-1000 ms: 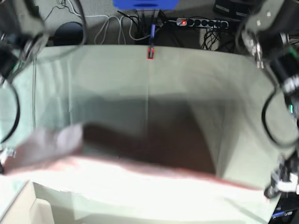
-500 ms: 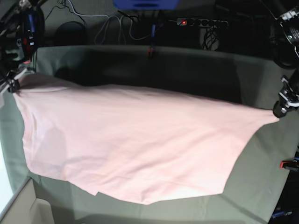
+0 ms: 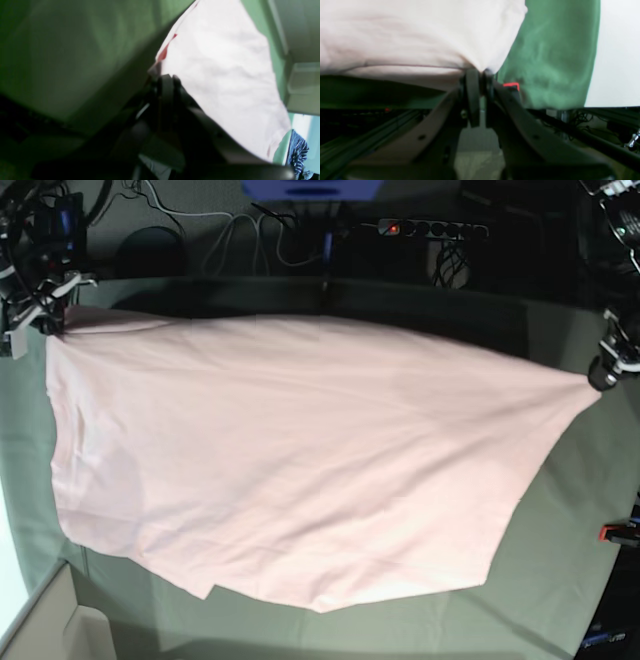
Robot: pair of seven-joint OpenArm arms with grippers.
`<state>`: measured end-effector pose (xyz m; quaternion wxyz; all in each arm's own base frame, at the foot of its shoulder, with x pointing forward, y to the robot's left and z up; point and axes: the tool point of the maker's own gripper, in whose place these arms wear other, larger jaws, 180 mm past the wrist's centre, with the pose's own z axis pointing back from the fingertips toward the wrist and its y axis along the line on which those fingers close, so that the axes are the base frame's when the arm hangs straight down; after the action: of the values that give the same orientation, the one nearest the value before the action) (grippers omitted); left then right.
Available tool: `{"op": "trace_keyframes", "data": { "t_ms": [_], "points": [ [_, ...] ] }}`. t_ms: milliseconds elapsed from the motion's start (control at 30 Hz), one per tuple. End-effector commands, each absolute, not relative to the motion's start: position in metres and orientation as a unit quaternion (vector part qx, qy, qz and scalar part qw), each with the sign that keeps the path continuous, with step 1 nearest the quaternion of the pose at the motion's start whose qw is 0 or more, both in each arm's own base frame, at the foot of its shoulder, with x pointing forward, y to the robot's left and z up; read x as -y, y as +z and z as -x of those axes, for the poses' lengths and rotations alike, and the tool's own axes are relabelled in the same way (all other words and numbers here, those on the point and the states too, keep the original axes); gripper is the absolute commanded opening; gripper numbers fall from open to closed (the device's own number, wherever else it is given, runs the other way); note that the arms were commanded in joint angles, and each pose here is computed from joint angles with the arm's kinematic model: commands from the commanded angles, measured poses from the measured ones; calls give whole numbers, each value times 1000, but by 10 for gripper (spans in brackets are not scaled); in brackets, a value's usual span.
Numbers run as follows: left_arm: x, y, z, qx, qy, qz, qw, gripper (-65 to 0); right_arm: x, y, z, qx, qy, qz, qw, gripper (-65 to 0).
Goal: Layout the t-shirt on the table in an organized manner, then fold the t-shirt properly
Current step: 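Grasp the shirt edge with both grippers and fold it over the body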
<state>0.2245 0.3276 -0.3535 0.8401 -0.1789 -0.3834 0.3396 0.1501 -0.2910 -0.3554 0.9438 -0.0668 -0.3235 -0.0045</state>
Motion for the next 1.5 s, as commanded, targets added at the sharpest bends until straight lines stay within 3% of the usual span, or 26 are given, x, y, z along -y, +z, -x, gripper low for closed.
{"op": "trace_keyframes", "data": {
  "t_ms": [0,133,467,833,1133,1467],
  "points": [
    [-332,-344,-227,402,340,180,831,-648,295,-344,-156,342,2,77,937,-650],
    [-329,-347,-224,398,345,182,831,-648,295,-340,-161,350,3,79,933,-650],
    [-325,-324,-263,441,335,204,807,-649,291,-315,-240,431,4,57,900,-650],
    [-326,-333,-312,439,376,255,775,-649,292,-342,-302,417,19,-6,908,-650],
    [-312,-337,-363,422,343,222,809,-649,311,-350,-330,410,-5,-28,912,-650],
    [-321,-366,-393,423,358,192,810,-649,317,-355,-348,431,-26,-51,901,-650]
  ]
}}
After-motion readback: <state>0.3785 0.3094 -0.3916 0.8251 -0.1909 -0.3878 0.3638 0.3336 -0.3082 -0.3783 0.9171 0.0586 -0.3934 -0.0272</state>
